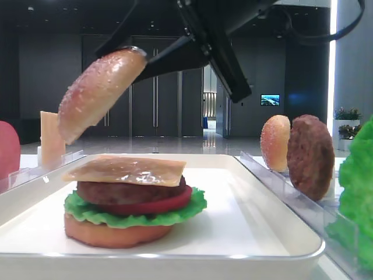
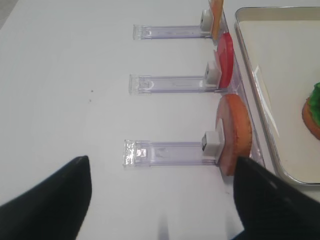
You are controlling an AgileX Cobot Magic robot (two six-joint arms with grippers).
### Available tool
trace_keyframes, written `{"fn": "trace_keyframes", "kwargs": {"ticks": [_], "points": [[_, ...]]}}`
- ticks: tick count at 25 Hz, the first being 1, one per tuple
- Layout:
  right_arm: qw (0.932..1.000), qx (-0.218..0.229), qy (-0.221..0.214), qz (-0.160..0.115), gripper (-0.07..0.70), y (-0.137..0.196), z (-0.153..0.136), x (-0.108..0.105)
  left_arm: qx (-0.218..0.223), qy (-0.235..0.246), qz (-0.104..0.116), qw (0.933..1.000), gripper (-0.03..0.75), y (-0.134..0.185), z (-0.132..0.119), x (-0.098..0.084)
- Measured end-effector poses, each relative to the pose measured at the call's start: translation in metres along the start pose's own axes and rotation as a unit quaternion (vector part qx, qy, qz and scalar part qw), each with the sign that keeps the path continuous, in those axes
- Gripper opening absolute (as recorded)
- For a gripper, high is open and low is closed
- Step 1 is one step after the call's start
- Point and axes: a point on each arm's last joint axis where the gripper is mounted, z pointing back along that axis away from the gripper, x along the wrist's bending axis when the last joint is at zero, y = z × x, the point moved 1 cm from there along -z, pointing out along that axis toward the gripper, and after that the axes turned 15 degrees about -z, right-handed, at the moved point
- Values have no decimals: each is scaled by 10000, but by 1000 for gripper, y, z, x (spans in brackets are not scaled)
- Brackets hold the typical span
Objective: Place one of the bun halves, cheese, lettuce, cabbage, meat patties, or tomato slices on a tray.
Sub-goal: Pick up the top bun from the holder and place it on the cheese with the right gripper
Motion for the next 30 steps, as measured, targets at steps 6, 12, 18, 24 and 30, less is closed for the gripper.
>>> {"fn": "trace_keyframes", "kwargs": {"ticks": [6,12,18,24,30], "points": [[10000,62,43,-16,203,-2,-3,-8,0,0,0,10000,692,0,0,0],[9998,155,70,-93,203,-3,-8,-15,0,0,0,10000,692,0,0,0],[9995,225,79,-183,203,-5,-10,-22,0,0,0,10000,692,0,0,0],[9995,227,66,-208,203,-6,-8,-25,0,0,0,10000,692,0,0,0],[9995,222,65,-204,203,-7,-8,-25,0,0,0,10000,692,0,0,0]]}}
